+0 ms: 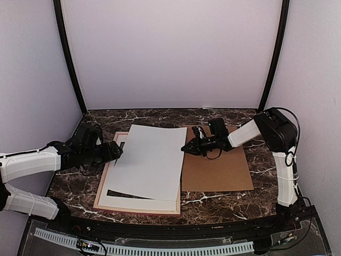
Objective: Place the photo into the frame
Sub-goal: Place the photo on the mat board.
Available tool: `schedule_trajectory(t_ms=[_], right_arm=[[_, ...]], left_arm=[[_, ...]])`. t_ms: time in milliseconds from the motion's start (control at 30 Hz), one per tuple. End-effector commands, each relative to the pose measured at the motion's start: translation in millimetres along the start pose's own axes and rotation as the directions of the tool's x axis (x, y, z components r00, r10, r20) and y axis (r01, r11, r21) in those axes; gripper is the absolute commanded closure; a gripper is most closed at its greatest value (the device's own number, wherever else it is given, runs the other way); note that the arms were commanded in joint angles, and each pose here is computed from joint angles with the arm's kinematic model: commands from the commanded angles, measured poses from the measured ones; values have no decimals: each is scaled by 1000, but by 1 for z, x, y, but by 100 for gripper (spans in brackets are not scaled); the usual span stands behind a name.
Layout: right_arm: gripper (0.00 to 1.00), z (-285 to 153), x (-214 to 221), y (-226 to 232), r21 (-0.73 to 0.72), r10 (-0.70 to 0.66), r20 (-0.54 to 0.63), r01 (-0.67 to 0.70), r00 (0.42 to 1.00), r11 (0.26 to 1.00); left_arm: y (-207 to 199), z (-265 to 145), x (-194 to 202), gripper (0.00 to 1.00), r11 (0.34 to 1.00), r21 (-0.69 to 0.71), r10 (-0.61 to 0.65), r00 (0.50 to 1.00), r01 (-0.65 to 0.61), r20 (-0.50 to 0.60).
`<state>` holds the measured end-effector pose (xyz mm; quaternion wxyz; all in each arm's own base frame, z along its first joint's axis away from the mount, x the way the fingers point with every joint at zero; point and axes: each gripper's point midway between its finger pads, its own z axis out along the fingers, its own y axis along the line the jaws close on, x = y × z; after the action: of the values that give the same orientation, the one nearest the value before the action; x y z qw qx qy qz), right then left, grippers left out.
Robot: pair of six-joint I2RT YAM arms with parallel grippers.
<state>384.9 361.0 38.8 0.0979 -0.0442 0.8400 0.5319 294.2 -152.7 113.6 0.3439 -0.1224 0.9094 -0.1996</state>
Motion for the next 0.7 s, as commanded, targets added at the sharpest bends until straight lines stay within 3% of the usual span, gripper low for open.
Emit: schedule_trajectory(t_ms=[0, 300, 667], right_arm=[[100, -13, -13, 38, -79, -44, 38, 47, 998, 996], [100, -37, -6, 78, -159, -18, -31, 13, 999, 987], [100, -26, 22, 97, -239, -21, -166, -19, 986, 971]], left_arm=[[-3, -7, -14, 12, 1000, 11, 8, 999, -8, 42], [11, -11, -24, 12, 999, -31, 15, 997, -13, 72], [24, -15, -34, 12, 997, -75, 24, 994, -17, 103]])
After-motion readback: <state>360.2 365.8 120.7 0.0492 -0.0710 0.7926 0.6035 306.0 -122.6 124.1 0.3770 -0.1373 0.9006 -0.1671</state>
